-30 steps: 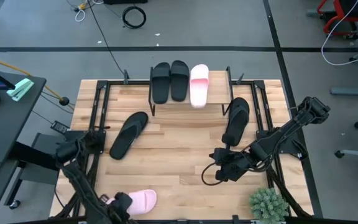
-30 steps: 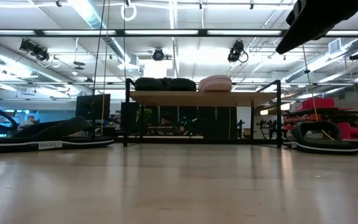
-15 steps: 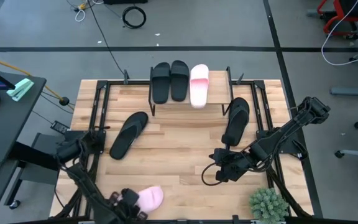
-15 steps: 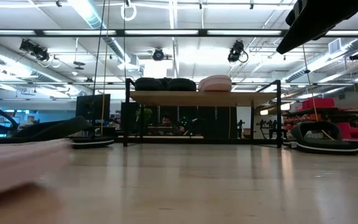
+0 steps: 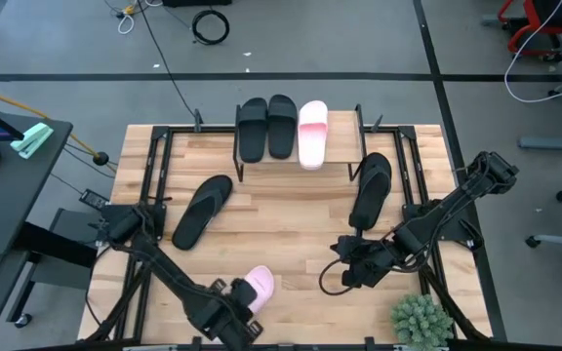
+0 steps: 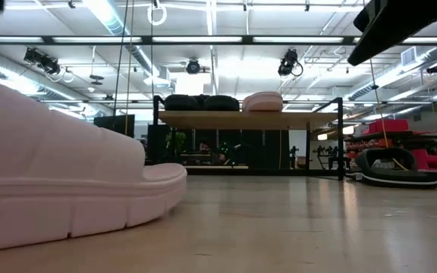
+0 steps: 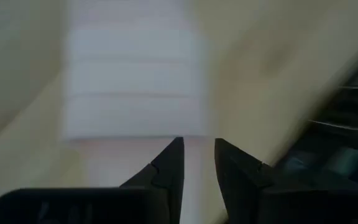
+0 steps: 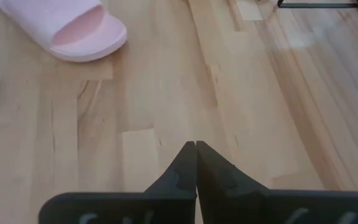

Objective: Pick and place slides into the shelf
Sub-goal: Put the pink slide on the shelf

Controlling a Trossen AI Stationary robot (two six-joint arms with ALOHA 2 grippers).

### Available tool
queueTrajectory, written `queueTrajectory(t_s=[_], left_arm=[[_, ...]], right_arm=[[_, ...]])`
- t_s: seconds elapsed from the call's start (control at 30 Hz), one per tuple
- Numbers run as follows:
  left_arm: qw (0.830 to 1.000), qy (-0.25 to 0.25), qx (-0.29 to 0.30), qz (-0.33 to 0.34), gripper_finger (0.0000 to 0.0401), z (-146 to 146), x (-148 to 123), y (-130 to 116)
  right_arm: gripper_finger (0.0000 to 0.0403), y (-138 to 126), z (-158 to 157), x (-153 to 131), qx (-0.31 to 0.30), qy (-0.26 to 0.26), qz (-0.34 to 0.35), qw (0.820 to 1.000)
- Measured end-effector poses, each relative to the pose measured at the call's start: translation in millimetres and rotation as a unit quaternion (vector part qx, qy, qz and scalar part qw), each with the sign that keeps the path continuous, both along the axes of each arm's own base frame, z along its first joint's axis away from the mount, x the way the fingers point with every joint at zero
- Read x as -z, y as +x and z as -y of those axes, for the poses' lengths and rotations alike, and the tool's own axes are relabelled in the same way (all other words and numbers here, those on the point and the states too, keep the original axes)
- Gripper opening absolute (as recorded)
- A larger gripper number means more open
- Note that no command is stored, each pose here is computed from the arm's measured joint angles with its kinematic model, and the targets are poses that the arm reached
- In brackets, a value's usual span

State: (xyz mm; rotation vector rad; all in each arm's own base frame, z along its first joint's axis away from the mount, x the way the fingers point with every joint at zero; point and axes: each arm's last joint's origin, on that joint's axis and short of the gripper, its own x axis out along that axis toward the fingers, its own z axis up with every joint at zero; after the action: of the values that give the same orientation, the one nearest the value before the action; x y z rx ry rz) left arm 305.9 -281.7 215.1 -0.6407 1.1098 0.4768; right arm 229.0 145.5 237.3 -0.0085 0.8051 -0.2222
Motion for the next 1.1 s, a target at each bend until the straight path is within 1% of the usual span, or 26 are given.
queueTrajectory(t_s=[0.1,0.17,0.23,0.3,0.37,0.47,0.57,0.7,0.8,0.9,0.97,1.1], left_arm=[[0.999,-0.013,0.031,0.029,0.0089,6.3,-23.0,6.4],[0.998,-0.012,0.05,0.035,0.0089,8.1,-38.6,7.2],[0.998,-0.01,0.055,0.034,0.0089,8.8,-52.1,5.0],[0.998,0.003,0.059,0.019,0.0086,8.1,-58.0,-0.1],[0.998,0.014,0.064,0.005,0.0082,8.6,-57.8,-5.1],[0.997,0.02,0.069,-0.011,0.0072,12.8,-45.5,-12.8],[0.997,0.014,0.072,-0.035,0.006,17.6,-21.9,-19.3],[0.996,0.03,0.072,-0.046,0.0043,12.1,9.8,-20.6],[0.995,0.047,0.069,-0.055,0.0029,-2.1,28.6,-14.8],[0.994,0.056,0.07,-0.057,0.0015,-18.0,43.0,-5.6],[0.994,0.066,0.071,-0.058,0.0008,-28.4,47.7,1.0],[0.995,0.06,0.076,-0.032,0.0006,-43.5,47.8,20.4]], right_arm=[[0.0003,-4.1,-5.8,0.1,-0.009,0.003,0.0,1.0],[0.0003,-7.1,-11.2,-0.2,-0.009,0.016,0.006,1.0],[0.0003,-9.4,-17.8,-1.5,-0.011,0.034,0.018,0.999],[0.0003,-11.8,-25.2,-3.2,-0.022,0.047,0.031,0.998],[0.0003,-14.8,-32.7,-4.9,-0.036,0.058,0.043,0.997],[0.0003,-20.7,-42.0,-6.1,-0.053,0.068,0.05,0.995],[0.0003,-26.4,-48.5,-6.1,-0.061,0.077,0.051,0.994],[0.0003,-23.4,-55.5,-3.8,-0.056,0.079,0.074,0.993],[0.0003,-10.0,-61.7,1.3,-0.065,0.087,0.096,0.989],[0.0003,6.3,-71.0,11.2,-0.095,0.085,0.116,0.985],[0.0003,19.1,-77.4,20.0,-0.112,0.091,0.134,0.98],[0.0004,44.0,-84.4,40.9,-0.119,0.104,0.168,0.973]])
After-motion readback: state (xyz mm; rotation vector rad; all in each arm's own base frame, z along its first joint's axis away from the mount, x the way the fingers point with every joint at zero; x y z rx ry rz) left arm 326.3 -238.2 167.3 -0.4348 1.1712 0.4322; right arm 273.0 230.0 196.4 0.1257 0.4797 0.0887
